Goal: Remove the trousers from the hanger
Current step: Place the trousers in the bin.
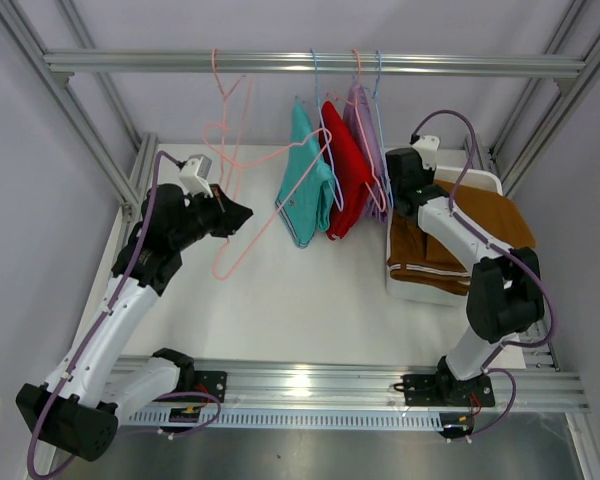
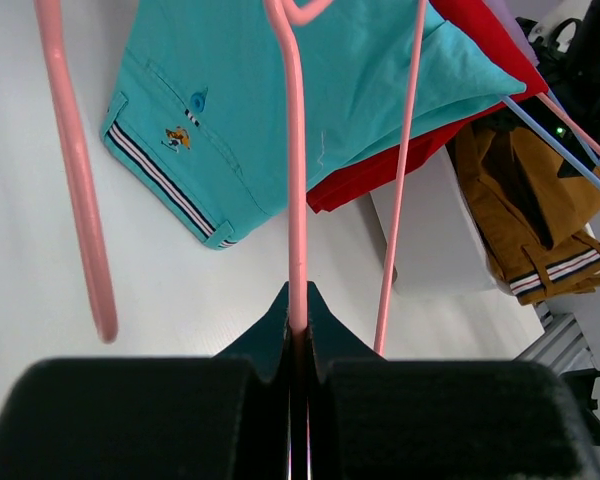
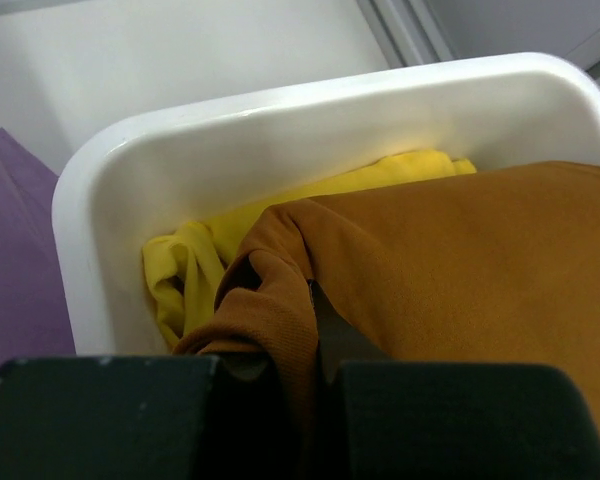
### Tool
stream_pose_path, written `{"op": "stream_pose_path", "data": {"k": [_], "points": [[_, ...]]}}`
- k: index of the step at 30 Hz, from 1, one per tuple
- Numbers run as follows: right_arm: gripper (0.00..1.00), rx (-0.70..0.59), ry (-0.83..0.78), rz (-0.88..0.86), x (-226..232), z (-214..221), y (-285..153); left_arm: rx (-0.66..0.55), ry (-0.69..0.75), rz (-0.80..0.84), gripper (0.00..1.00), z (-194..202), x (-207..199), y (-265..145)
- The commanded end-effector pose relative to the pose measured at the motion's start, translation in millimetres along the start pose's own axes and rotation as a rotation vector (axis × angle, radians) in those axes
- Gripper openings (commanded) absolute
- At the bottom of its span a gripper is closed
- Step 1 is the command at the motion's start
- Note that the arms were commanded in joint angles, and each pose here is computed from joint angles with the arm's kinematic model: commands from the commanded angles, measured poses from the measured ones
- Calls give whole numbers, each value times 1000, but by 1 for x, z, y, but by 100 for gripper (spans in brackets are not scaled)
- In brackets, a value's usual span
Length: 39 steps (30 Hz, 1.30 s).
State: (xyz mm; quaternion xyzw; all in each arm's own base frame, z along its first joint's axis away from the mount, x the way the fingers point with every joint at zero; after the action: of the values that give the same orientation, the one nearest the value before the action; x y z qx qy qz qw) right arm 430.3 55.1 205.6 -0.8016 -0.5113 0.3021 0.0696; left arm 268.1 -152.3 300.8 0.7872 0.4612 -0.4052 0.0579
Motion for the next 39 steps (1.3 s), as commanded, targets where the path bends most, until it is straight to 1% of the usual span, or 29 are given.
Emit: {"op": "stream_pose_path", "data": {"k": [1,12,17,18,19,20,21,23,25,27,29,33,35,38,39], "points": [[0,-77,153,-11,3,-37,4,-40,38,88,0,-15,-26,-9],[0,-45,148,-39,26,-36,26,-47,41,100,1,-16,-29,-12],[0,-25,153,-58,32,-36,29,-45,39,103,0,-16,-30,-12],[3,-24,153,-62,33,-36,29,-44,39,102,0,-16,-29,-12],[21,-25,155,-62,32,-37,29,-44,38,104,1,-16,-30,-12],[28,-21,148,-62,31,-37,26,-44,38,106,1,-16,-30,-13],[38,-22,149,-62,29,-38,24,-42,37,104,0,-16,-29,-12],[52,-30,156,-52,19,-41,18,-38,35,108,0,-15,-30,-12],[64,-39,163,-58,13,-46,10,-35,34,113,0,-15,-31,-12],[68,-55,175,-66,3,-53,-3,-36,33,114,1,-14,-31,-13],[71,-61,180,-74,-4,-58,-12,-42,36,117,1,-15,-32,-14],[74,-125,225,-91,-28,-82,-41,-47,38,117,0,-16,-33,-15],[74,-134,219,-90,-38,-87,-49,-43,35,115,1,-15,-32,-15],[67,-151,222,-80,-53,-94,-62,-44,34,119,0,-15,-33,-15],[55,-149,218,-78,-55,-92,-64,-46,37,120,0,-16,-33,-16]]}}
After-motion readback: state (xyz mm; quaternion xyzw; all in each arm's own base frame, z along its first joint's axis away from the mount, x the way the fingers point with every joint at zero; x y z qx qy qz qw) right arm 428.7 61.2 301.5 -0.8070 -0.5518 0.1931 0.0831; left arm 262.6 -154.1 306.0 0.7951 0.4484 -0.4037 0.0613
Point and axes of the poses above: each gripper's point midway between its finger pads, its own y axis out along the fingers, its own x axis along the line the jaws close on, z = x × y, the point moved 3 cm from there along -y, back along the fingers, and after that the axes turned 15 degrees about -y, right-handed, at the moved point
